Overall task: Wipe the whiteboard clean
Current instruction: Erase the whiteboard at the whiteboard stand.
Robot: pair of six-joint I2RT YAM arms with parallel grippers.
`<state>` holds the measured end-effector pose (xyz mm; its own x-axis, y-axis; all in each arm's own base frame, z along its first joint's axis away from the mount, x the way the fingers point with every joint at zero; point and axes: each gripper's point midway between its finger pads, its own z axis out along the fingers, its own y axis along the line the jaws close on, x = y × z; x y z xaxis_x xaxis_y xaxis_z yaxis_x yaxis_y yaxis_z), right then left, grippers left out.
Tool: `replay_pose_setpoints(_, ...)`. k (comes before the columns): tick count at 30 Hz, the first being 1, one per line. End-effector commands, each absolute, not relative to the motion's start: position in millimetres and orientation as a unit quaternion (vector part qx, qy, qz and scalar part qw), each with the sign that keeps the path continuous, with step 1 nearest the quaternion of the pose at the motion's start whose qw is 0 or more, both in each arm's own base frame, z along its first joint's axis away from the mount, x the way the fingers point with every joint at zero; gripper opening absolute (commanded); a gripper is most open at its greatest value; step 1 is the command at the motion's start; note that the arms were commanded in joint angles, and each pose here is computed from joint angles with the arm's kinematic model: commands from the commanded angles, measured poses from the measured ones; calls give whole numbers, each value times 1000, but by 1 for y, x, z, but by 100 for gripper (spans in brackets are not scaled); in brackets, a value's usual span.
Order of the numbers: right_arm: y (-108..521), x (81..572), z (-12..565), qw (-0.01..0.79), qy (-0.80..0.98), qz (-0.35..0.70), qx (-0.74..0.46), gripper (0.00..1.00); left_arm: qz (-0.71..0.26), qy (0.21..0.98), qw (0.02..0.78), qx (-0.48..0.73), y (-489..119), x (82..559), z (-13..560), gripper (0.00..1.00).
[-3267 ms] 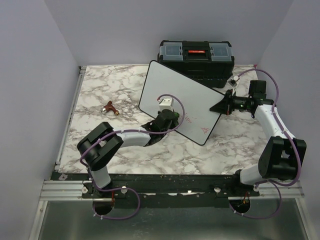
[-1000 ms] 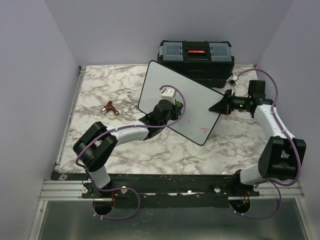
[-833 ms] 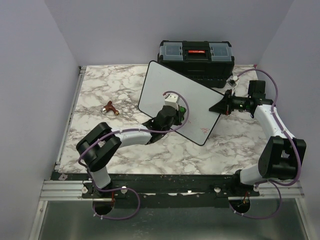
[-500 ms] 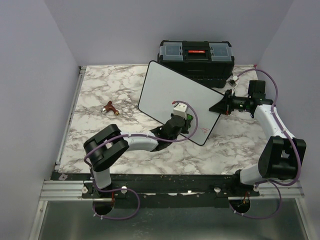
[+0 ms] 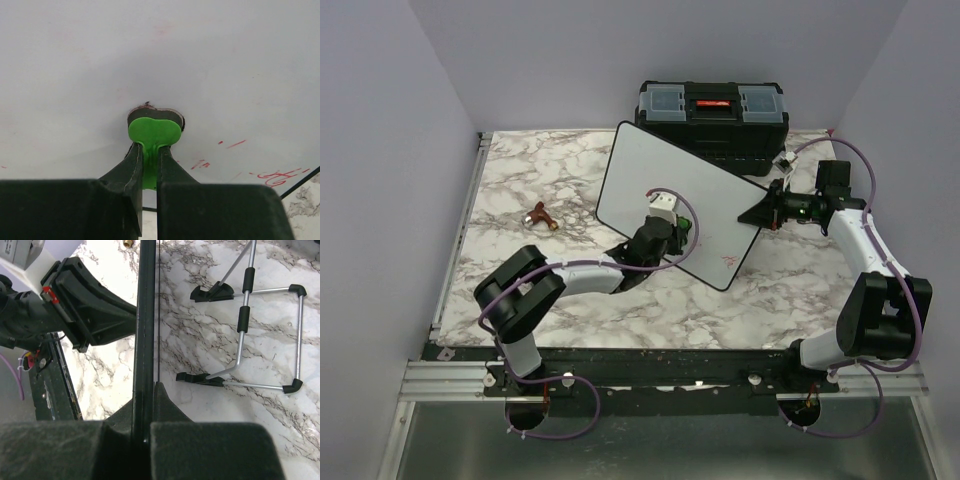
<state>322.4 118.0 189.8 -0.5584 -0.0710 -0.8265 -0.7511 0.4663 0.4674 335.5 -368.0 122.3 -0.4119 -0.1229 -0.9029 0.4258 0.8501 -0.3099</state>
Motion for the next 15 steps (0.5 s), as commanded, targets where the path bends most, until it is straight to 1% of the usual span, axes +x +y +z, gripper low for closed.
replay_pose_setpoints(1,138,286,172,318,768,489,-264,1,-199,814,545,36,-326,355,98,0)
replay_pose_setpoints(4,138,287,172,317,769,489,-264,1,-211,817,535,38,-335,345,84,0)
replay_pose_setpoints(9,138,287,171,317,769,489,-263,1,-241,815,521,80,-377,318,75,0)
replay_pose_setpoints(15,138,287,171,317,769,489,-264,1,-266,799,526,121,-414,301,86,0)
